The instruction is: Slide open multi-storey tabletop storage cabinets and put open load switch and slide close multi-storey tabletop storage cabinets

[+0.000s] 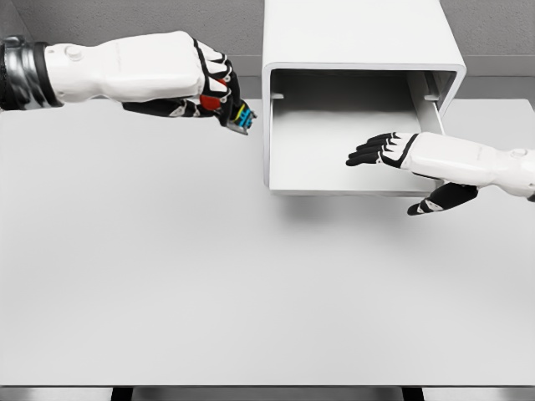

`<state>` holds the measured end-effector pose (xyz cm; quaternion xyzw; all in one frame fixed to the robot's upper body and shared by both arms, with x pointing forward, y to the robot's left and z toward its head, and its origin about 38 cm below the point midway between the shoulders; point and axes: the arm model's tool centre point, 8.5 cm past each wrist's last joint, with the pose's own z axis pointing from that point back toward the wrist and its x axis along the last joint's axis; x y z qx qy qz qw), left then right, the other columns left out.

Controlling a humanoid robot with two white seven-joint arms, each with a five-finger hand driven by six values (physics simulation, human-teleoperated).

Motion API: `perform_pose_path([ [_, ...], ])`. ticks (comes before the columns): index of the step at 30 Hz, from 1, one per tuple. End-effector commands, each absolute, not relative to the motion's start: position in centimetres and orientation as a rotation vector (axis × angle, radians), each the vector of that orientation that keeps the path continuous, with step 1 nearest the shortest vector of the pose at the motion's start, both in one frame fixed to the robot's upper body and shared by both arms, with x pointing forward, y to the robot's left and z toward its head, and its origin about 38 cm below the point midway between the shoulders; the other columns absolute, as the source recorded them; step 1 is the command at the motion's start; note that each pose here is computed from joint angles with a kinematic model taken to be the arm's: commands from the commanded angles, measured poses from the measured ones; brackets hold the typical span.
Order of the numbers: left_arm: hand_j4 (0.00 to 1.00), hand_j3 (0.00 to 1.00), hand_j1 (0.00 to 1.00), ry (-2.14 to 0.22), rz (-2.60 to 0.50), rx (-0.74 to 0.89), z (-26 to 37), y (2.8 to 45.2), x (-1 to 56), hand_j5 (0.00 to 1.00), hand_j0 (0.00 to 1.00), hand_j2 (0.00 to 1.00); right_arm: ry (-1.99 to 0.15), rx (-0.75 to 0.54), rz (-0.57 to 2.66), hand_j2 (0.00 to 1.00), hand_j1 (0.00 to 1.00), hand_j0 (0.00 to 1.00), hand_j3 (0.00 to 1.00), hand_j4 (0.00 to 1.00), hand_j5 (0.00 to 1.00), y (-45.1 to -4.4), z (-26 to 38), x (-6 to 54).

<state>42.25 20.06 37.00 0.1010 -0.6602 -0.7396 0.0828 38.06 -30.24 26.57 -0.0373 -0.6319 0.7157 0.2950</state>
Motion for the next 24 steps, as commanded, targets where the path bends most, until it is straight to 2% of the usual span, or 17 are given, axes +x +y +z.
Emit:
perform_pose_path([
  [1, 0.38, 0.38, 0.38, -1.990, -2.205, 0.271, 37.1, 19.1, 42.3, 0.38, 0.38, 0.38, -1.685, -0.096, 1.896, 1.00, 1.00, 1.00, 1.00, 1.00, 1.00, -30.2, 26.6, 38.1],
  [24, 0.38, 0.38, 0.38, -2.067, -2.246, 0.168, 37.3, 13.4, 42.9, 0.38, 0.38, 0.38, -1.673, -0.091, 1.895, 1.00, 1.00, 1.00, 1.00, 1.00, 1.00, -30.4, 26.3, 37.9],
])
